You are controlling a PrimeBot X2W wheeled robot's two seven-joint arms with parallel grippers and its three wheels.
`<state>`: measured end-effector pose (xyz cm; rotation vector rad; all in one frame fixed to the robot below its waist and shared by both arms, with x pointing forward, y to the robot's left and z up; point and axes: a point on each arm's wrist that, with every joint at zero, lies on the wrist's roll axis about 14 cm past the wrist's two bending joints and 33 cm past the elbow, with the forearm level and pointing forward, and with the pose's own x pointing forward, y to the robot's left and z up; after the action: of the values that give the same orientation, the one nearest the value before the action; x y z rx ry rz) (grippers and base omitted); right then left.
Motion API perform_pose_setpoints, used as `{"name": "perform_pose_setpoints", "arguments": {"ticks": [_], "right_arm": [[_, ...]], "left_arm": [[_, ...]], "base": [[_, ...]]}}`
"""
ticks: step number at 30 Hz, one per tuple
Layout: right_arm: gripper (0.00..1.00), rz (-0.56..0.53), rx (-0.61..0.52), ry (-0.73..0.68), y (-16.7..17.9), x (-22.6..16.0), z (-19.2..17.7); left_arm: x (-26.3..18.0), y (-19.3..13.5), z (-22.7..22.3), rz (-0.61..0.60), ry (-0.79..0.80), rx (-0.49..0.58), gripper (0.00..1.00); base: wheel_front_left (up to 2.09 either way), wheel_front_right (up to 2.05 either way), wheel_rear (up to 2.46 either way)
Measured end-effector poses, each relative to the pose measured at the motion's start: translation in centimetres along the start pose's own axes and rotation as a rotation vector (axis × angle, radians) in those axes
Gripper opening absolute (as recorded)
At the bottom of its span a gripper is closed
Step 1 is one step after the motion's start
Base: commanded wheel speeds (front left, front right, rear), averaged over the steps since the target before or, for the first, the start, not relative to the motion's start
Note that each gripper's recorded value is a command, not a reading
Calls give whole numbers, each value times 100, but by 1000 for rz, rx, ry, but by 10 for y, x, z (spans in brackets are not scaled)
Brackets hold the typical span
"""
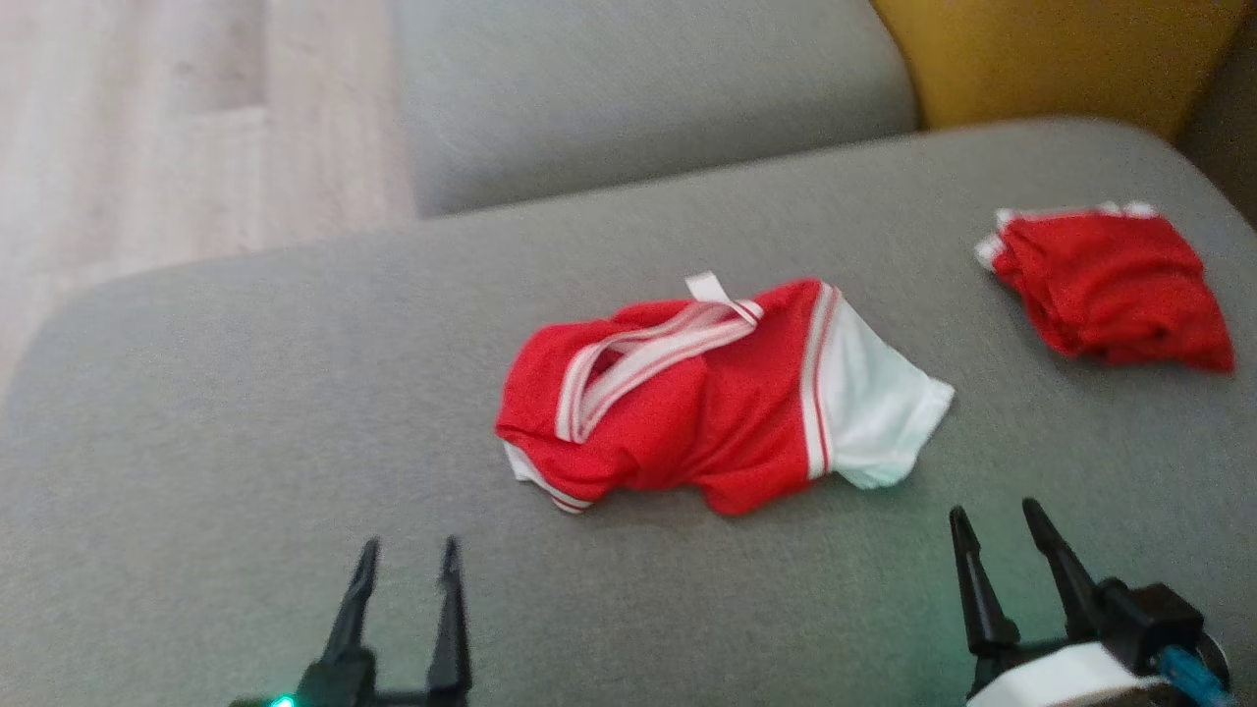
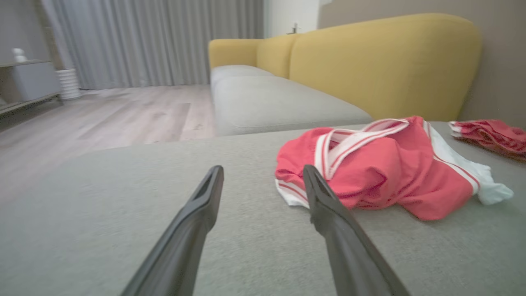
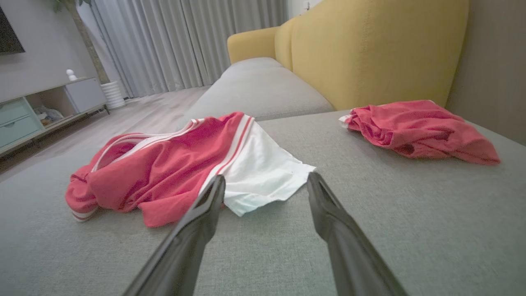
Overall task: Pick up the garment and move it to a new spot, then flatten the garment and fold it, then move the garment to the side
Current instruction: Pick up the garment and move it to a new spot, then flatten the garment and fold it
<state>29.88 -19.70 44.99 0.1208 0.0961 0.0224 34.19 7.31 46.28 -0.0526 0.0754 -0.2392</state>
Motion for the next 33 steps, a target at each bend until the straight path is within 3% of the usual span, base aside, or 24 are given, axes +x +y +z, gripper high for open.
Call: {"name": "perform_pose_setpoints", "arguments": {"ticks": [5,11,33], "right_arm": [[100,38,-3,-24,13,-4,4],[100,92,-20,-25,30,-16,-1],[100,103,-26,-23,36,-19,-2]], "left_arm": [[-37,27,15,133,-61,-17,100],[-65,39,30,188,-129,7,100],[-69,35,15,136,-82,35,100]], "base": [[0,0,0],[0,0,0],[0,0,0]]}}
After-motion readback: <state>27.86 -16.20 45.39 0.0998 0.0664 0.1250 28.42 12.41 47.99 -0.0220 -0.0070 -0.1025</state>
